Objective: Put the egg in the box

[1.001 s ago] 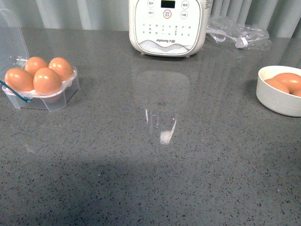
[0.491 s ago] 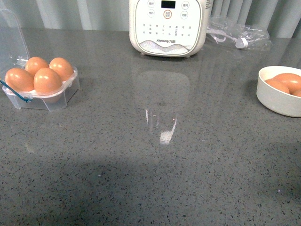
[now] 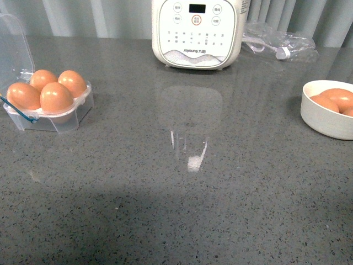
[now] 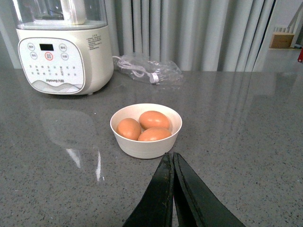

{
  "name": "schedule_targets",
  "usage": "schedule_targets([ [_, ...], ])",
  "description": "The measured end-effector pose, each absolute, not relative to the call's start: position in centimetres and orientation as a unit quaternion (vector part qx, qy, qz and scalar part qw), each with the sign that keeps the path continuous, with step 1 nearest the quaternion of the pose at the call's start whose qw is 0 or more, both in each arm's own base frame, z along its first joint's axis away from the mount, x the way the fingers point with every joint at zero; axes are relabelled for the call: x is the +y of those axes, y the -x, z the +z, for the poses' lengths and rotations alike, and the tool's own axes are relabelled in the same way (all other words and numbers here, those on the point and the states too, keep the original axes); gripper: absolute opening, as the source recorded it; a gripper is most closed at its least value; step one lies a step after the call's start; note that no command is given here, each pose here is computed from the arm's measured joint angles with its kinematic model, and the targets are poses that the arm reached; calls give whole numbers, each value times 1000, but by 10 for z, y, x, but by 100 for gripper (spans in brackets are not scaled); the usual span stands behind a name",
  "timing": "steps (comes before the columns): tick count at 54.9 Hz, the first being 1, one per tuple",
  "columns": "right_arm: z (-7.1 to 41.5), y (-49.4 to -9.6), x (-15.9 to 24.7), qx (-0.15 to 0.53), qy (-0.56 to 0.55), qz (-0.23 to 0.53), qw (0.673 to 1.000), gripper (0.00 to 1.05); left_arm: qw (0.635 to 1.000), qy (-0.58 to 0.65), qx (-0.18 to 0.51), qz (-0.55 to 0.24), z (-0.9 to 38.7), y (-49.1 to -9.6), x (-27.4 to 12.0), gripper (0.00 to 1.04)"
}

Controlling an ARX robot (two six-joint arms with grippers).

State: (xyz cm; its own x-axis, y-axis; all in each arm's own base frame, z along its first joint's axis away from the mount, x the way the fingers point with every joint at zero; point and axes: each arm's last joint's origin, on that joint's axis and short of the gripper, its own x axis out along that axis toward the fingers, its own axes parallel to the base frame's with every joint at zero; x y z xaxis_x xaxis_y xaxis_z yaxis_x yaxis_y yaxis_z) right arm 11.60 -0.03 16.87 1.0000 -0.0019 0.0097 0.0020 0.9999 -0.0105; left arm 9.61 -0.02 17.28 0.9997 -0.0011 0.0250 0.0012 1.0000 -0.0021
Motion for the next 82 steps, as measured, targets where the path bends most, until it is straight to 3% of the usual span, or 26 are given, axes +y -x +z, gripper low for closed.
schedule_targets([
  [43,165,-98,0,-1,5,-1,1000,3,1000,1,-12,0,173,-96,0,98],
  [52,165,-98,0,-1,5,-1,1000,27,1000,1,-13,-1,173,-96,0,98],
  [59,165,-98,0,-1,5,-1,1000,55,1000,1,-13,-1,173,-96,0,98],
  [75,165,-98,0,-1,5,-1,1000,99,1000,1,-13,-1,173,-96,0,98],
  [82,165,-98,0,-1,5,-1,1000,97,1000,1,-13,-1,173,-96,0,98],
])
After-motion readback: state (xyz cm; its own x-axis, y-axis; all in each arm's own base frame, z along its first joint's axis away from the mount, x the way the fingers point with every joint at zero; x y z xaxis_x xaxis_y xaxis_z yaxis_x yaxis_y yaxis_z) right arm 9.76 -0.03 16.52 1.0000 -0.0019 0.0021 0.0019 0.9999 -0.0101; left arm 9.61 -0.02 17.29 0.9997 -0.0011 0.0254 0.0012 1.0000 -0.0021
